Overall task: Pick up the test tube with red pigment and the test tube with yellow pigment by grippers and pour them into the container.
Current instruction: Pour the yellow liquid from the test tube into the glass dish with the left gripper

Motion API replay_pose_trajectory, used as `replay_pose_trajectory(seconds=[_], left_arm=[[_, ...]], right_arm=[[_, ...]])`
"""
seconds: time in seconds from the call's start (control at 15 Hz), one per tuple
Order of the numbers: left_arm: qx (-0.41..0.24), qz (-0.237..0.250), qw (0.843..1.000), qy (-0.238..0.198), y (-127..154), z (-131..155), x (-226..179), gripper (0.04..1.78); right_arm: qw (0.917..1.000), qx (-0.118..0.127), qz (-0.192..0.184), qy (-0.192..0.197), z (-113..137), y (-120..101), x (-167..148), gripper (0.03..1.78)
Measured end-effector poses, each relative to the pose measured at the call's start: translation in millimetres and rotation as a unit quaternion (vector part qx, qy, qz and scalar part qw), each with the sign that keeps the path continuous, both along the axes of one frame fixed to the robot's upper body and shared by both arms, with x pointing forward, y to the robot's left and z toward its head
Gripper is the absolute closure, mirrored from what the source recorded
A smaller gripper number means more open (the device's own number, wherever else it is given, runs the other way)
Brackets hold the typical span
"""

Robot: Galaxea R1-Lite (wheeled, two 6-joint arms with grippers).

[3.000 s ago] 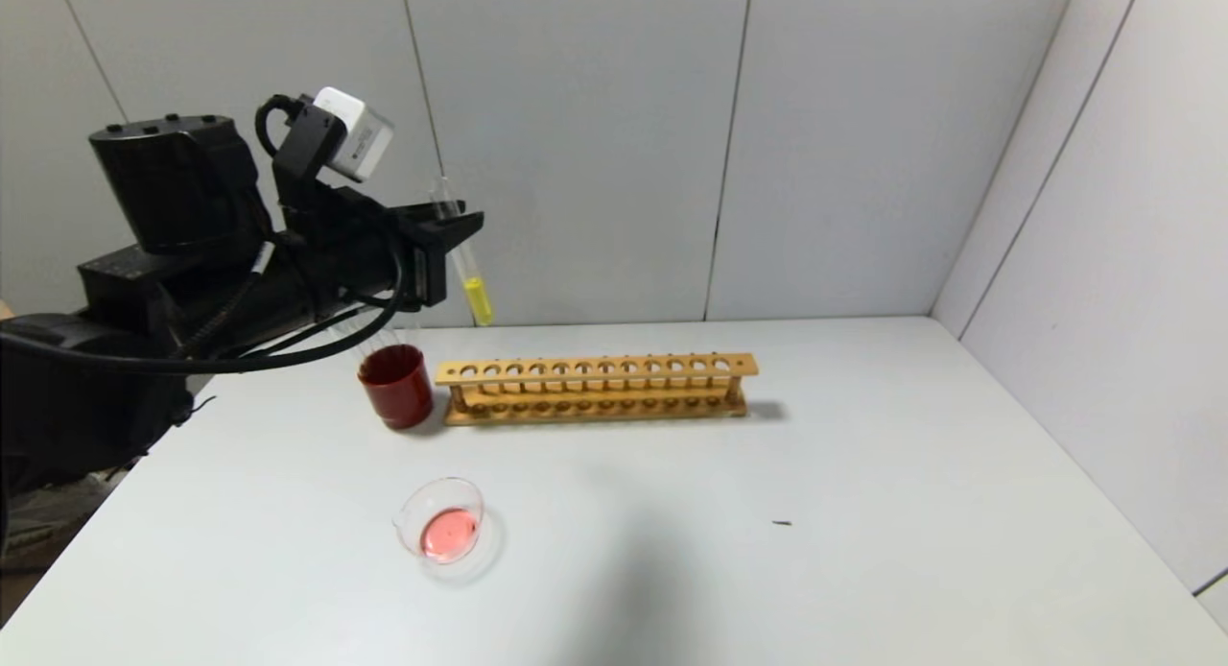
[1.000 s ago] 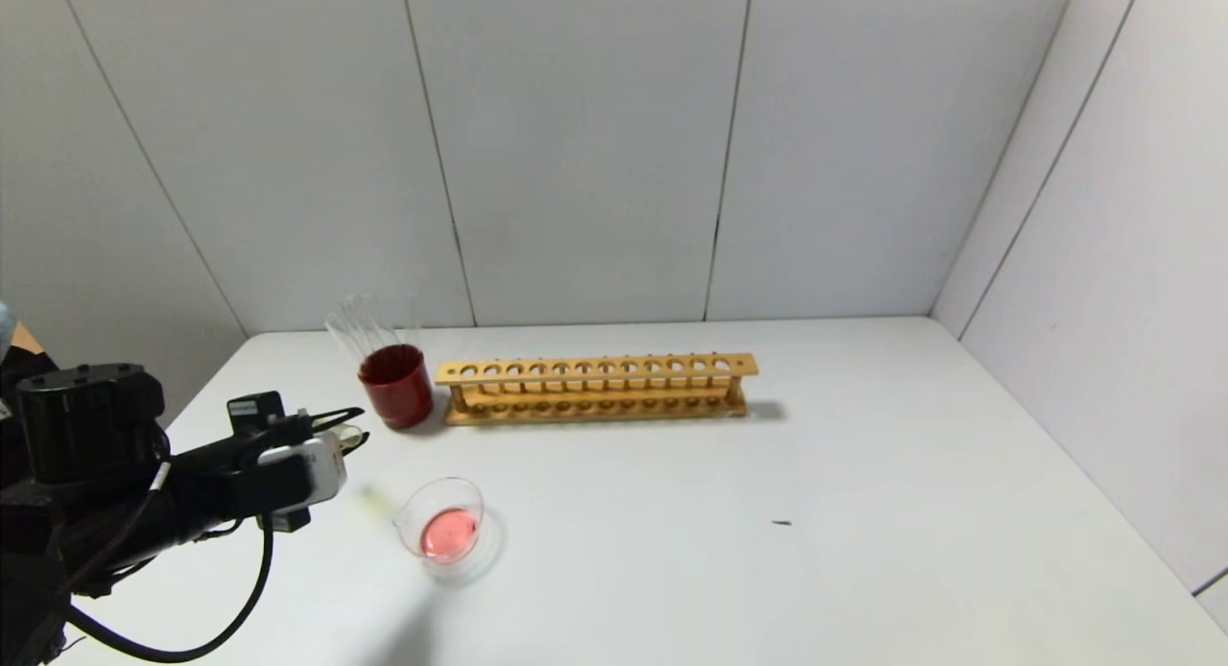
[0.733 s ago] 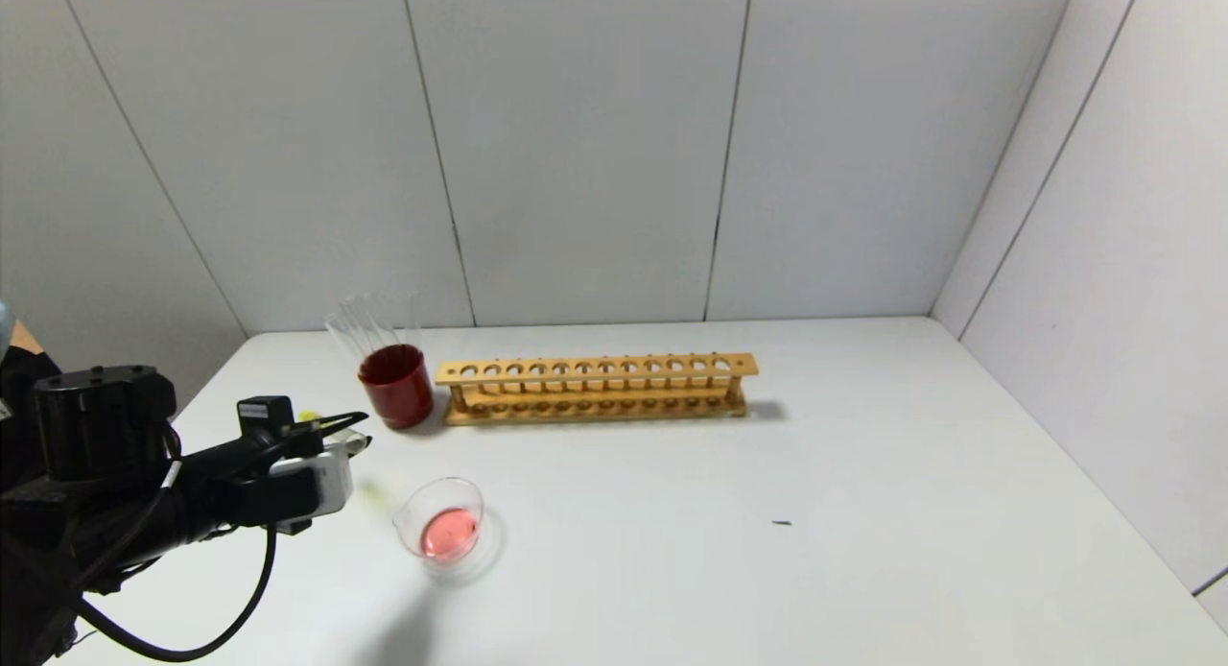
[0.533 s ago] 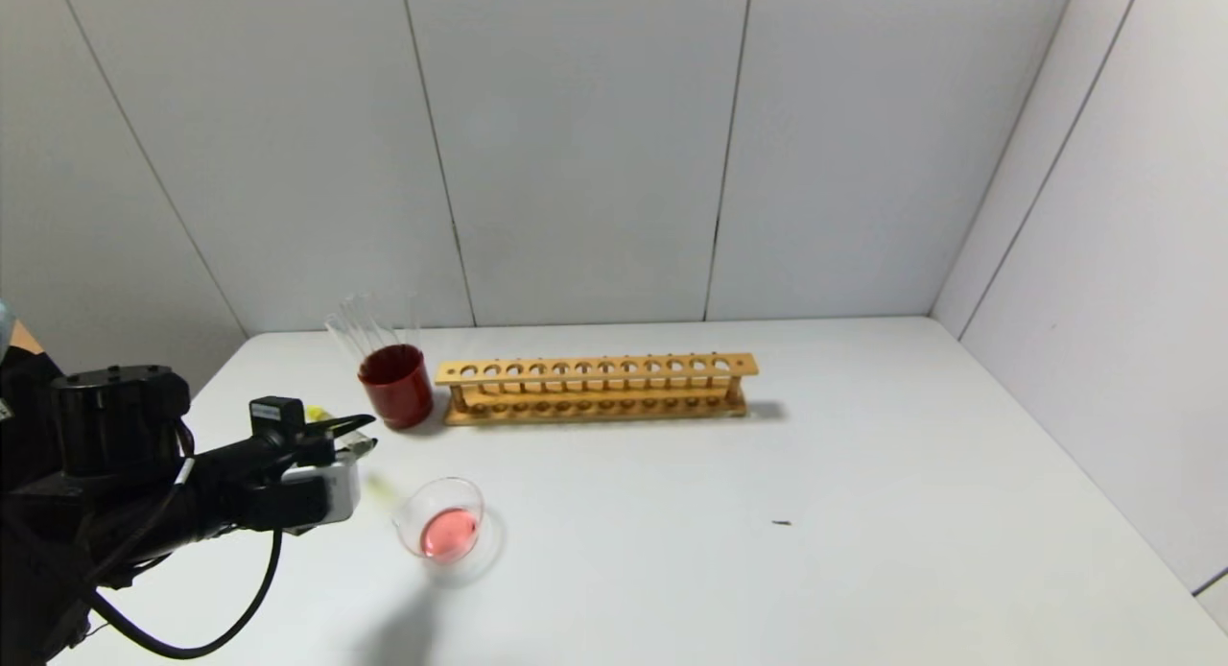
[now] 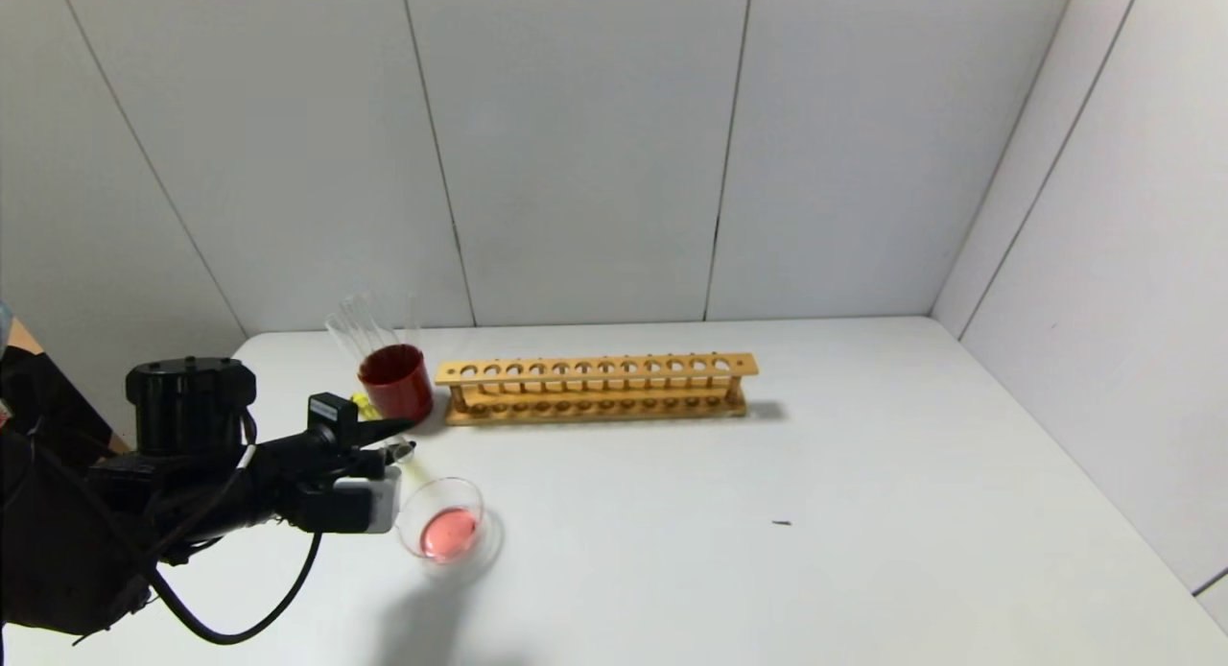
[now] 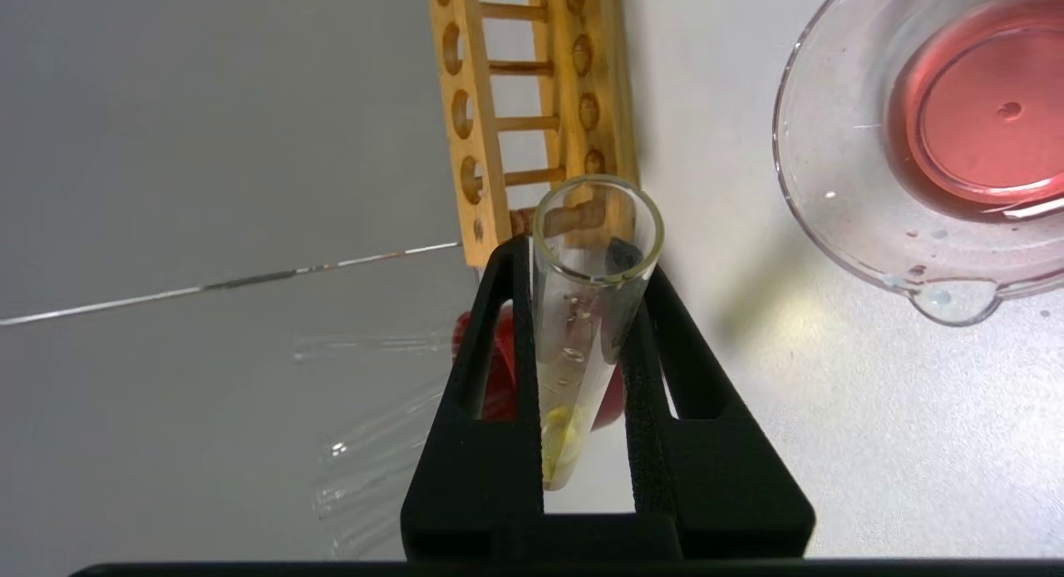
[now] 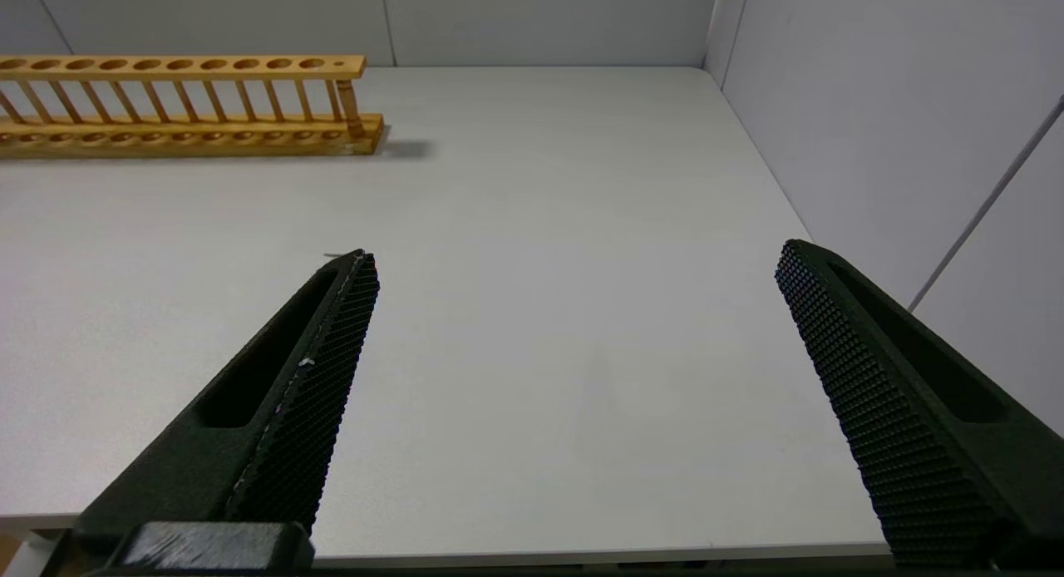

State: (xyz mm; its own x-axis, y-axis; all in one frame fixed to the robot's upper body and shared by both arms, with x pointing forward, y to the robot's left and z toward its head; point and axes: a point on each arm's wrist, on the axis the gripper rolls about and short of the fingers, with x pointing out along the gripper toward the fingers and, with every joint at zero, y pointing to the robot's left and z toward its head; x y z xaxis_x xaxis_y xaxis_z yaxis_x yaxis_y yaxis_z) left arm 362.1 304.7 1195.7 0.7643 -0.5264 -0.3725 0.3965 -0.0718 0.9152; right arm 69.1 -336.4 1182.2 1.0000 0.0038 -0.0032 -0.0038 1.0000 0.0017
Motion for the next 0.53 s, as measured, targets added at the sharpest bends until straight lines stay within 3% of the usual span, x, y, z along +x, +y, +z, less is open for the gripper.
replay_pose_trajectory(seconds=[0.53], left_arm=[[0.058, -0.042, 0.997, -0.018, -3.7, -5.3, -3.0, 1.49]], right_arm=[[1.0, 0.0, 0.0, 0.0, 0.0, 0.0, 0.0, 0.06]])
